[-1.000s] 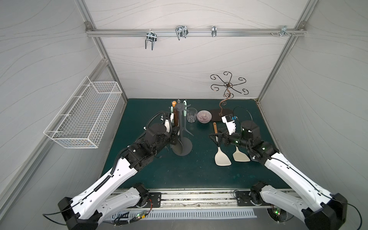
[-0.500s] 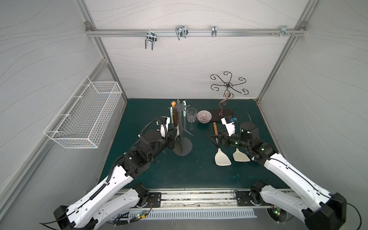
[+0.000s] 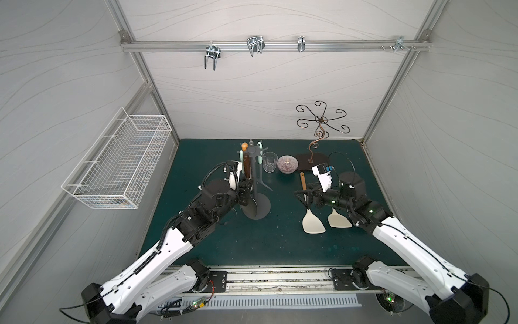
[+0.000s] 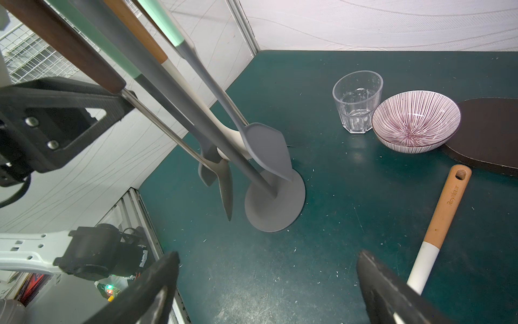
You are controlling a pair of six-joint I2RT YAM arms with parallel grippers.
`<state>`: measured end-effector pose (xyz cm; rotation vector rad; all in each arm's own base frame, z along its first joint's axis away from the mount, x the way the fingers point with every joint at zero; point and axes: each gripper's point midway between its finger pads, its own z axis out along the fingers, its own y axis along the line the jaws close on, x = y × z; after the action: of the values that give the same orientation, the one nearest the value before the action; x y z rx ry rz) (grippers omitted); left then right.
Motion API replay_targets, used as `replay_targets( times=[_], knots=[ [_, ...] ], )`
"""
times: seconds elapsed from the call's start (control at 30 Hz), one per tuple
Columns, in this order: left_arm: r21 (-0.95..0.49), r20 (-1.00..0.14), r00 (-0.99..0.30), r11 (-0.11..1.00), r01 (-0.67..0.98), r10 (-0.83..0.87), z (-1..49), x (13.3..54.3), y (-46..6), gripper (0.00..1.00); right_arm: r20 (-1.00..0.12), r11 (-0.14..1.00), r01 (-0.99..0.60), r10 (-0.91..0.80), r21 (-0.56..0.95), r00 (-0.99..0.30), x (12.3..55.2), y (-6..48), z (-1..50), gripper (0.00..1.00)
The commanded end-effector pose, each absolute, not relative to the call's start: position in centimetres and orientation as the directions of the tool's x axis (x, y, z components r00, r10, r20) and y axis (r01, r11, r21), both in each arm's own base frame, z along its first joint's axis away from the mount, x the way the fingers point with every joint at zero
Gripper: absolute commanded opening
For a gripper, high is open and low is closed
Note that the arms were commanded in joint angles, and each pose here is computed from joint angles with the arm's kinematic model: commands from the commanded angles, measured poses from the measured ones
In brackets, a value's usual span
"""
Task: Take the spatula off the kitchen utensil rack
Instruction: Take off the spatula from the rack.
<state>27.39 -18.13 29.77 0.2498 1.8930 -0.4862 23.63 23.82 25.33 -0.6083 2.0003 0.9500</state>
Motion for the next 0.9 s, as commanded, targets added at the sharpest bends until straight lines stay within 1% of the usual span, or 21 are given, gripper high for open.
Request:
replay_targets(
  times=[0.0, 0.07, 0.23, 0.43, 0.53, 0.63, 0.7, 0.77, 0.87],
  knots=[
    [-0.206, -0.958, -0.271, 0.890, 0.406, -0.099, 32.3, 28.1, -18.1, 0.38, -0.851, 0.587, -0.715, -0.081, 0.380, -0.519, 23.3, 23.8, 26.5, 0.99],
    [-0.207, -0.960, -0.264, 0.877, 0.435, -0.096, 32.4, 28.0, -18.7, 0.38, -0.851, 0.587, -0.715, -0.083, 0.379, -0.519, 23.2, 23.8, 26.6, 0.99],
    [-0.214, -0.960, -0.263, 0.850, 0.481, -0.092, 32.4, 27.9, -19.7, 0.29, -0.849, 0.588, -0.714, -0.086, 0.379, -0.522, 23.2, 23.8, 26.4, 0.99],
    [-0.203, -0.962, -0.259, 0.865, 0.459, -0.088, 32.1, 28.2, -19.3, 0.22, -0.846, 0.585, -0.713, -0.085, 0.386, -0.527, 23.1, 23.8, 26.1, 0.99],
    [-0.204, -0.964, -0.245, 0.871, 0.447, -0.100, 32.3, 28.2, -18.9, 0.22, -0.845, 0.585, -0.713, -0.085, 0.387, -0.529, 23.2, 23.9, 26.1, 0.99],
    [-0.204, -0.968, -0.225, 0.872, 0.446, -0.112, 32.5, 28.2, -18.8, 0.35, -0.844, 0.581, -0.714, -0.086, 0.389, -0.530, 23.2, 24.0, 26.1, 0.99],
    [-0.201, -0.969, -0.221, 0.876, 0.438, -0.112, 32.4, 28.5, -18.8, 0.38, -0.845, 0.581, -0.716, -0.086, 0.388, -0.528, 23.2, 24.0, 26.2, 0.99],
    [-0.196, -0.970, -0.218, 0.879, 0.435, -0.109, 32.4, 28.8, -18.9, 0.38, -0.843, 0.581, -0.715, -0.089, 0.389, -0.531, 23.1, 23.9, 26.1, 0.99],
    [-0.197, -0.971, -0.214, 0.877, 0.439, -0.111, 32.5, 29.0, -19.2, 0.34, -0.841, 0.583, -0.713, -0.091, 0.389, -0.534, 23.0, 23.9, 26.0, 0.99]
  ],
)
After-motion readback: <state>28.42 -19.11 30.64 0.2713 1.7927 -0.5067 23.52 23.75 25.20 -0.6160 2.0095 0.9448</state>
